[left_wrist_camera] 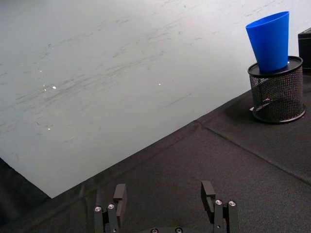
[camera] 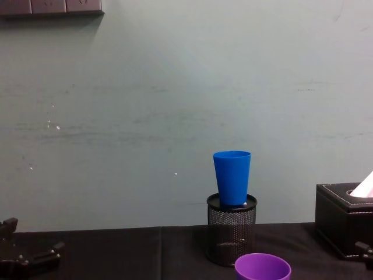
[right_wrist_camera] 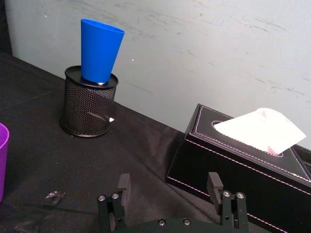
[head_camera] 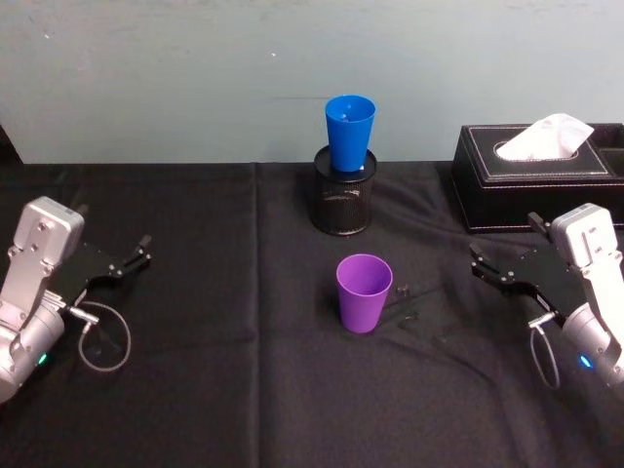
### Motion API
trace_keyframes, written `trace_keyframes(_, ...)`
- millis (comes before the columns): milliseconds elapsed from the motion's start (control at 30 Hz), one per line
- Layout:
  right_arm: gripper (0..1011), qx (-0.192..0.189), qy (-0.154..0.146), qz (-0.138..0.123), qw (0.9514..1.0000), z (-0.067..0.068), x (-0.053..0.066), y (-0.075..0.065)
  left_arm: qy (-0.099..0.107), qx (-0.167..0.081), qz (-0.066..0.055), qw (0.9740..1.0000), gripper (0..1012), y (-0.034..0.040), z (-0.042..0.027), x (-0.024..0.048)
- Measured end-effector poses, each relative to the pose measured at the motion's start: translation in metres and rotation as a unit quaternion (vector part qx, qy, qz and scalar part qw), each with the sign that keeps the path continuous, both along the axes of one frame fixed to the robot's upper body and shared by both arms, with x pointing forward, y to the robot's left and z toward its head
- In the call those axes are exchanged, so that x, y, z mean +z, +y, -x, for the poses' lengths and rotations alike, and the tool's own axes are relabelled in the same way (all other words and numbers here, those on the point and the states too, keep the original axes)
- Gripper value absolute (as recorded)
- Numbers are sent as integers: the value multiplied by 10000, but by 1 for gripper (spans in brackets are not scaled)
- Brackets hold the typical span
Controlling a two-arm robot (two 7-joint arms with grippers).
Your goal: Pick up one cup with a gripper and tap it against the other cup.
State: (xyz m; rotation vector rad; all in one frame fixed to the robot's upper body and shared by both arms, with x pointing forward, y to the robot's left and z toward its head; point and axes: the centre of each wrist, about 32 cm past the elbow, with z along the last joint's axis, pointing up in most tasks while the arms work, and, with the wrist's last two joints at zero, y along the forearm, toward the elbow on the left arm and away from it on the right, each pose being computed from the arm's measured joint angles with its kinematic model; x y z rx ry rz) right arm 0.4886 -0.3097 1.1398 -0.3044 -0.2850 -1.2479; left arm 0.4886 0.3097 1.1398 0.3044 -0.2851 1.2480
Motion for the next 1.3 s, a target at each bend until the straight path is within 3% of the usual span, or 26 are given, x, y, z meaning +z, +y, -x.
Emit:
trace_keyframes(1133, 1000, 5, 2, -2, 10000, 0, 1, -1, 1, 0, 0, 10000, 1000, 0, 0, 0)
trace_keyframes(1200, 1000, 168, 79, -17, 9998, 14, 5, -2, 1, 0, 0, 10000, 1000, 0, 0, 0)
trace_keyframes(1300, 1000, 953, 435, -245, 9942, 69, -7, -5, 0, 0, 0, 10000, 1000, 0, 0, 0)
